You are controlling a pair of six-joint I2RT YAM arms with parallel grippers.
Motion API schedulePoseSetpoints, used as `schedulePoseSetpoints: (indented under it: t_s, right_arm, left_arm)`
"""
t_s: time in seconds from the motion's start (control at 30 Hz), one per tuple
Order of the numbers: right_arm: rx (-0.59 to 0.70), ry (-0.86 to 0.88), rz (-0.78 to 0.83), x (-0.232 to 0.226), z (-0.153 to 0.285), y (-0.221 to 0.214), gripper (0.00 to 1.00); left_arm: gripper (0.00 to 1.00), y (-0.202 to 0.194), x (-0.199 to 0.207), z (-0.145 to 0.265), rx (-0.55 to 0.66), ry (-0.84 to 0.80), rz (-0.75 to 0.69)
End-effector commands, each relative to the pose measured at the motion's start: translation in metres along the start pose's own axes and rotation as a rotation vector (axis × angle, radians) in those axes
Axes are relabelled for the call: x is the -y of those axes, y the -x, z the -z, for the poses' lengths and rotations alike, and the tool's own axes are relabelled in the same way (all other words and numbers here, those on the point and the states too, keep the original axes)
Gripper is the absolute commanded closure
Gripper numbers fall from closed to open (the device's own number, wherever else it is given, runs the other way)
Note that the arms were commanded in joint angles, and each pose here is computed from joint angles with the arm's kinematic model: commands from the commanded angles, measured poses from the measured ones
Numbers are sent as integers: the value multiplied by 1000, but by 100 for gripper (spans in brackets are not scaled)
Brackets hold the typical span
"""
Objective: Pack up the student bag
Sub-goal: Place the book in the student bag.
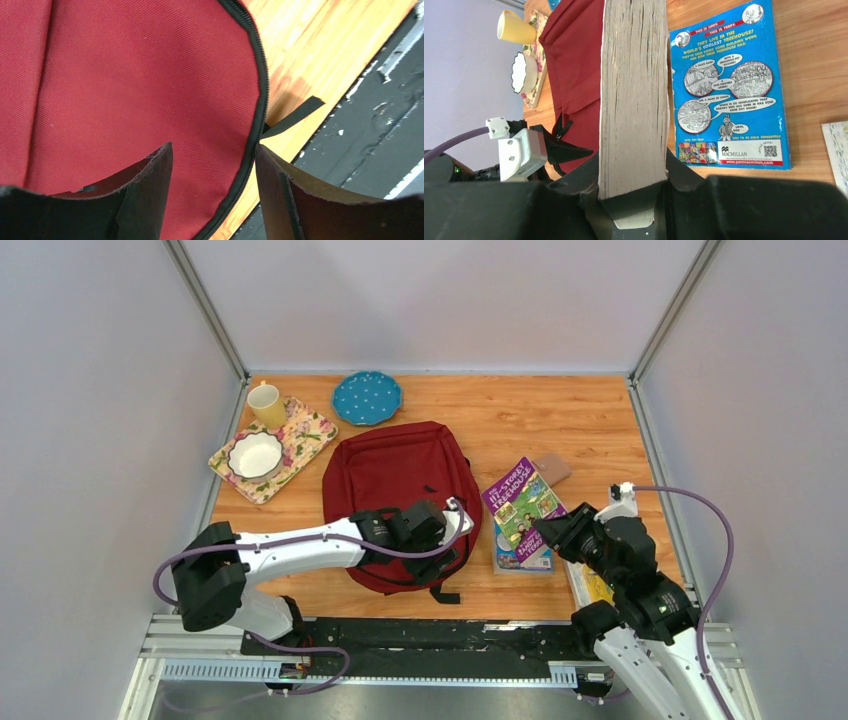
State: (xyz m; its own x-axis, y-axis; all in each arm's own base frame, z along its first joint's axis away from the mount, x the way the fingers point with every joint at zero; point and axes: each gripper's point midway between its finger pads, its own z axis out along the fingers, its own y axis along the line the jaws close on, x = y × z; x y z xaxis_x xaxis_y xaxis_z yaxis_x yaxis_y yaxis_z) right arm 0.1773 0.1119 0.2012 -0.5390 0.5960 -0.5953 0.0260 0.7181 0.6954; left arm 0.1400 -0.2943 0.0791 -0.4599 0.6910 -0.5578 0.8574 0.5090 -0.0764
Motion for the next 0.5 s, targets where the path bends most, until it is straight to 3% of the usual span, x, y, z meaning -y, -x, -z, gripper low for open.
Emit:
schedulePoseSetpoints:
  t_s: [0.0,0.4,0.47]
  right_arm:
    - [95,106,11,-33,13,29,100]
    - [72,99,4,-28,6,22,100]
    - [71,102,4,-28,7,22,100]
  left_arm:
    - [34,14,-11,2,13,59,-48]
    - [44,2,-7,-8,-30,38,-31]
    - [52,1,-7,-9,-28,38,-25]
